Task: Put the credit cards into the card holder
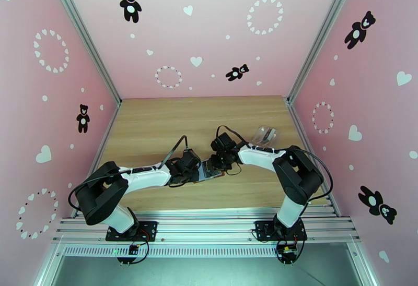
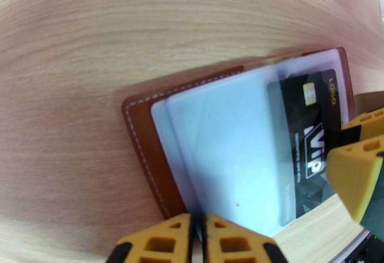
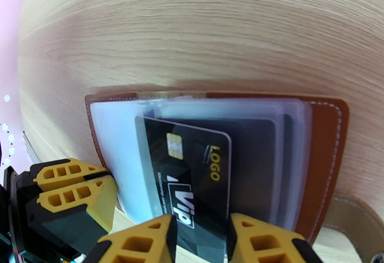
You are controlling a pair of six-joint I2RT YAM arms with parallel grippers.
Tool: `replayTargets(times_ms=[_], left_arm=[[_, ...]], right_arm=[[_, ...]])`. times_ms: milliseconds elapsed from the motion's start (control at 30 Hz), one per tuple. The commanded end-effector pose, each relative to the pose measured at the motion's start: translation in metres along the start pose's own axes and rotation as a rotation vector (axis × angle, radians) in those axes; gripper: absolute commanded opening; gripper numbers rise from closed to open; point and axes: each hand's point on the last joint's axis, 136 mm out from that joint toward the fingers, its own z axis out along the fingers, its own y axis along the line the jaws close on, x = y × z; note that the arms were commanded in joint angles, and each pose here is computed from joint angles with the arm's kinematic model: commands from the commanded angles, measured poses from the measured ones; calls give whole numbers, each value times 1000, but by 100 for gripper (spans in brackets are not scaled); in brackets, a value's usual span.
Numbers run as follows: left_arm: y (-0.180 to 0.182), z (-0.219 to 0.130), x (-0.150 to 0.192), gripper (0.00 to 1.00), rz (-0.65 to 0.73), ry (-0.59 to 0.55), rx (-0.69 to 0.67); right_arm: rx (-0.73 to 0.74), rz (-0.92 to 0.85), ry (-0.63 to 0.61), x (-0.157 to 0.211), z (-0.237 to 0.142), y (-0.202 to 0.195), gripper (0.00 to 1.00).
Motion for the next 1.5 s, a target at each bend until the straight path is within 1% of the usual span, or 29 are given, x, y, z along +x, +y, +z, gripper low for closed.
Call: replayTargets(times_ms=[0, 300, 500, 633, 700, 733, 867, 1000, 1233, 1467], left_arm=[[17, 1, 7, 14, 6, 22, -60], [15, -5, 4, 15, 5, 8, -47], [17, -16, 1, 28, -1, -20, -43], [19, -22, 0, 29, -8, -33, -43], [21, -24, 0, 27, -13, -40, -45], [21, -24, 0, 22, -16, -41, -43], [23, -21, 2, 14, -21, -34, -45], [25, -17, 2, 13, -23, -27, -54], [32, -9, 3, 12, -33, -14, -70], [35, -4, 4, 11, -38, -4, -77]], right_arm=[[32, -29, 42, 9, 9, 4, 35], [67, -90, 58, 10, 16, 16, 34], [84, -104, 25, 4, 5, 18, 35], [117, -117, -8, -3, -5, 17, 35], [135, -121, -22, -7, -9, 17, 35], [142, -122, -28, -9, -10, 17, 35], [163, -119, -30, -15, -7, 16, 29], [155, -116, -18, -20, 0, 19, 29], [158, -103, 6, -24, 14, 18, 33], [166, -100, 28, -20, 20, 14, 34]])
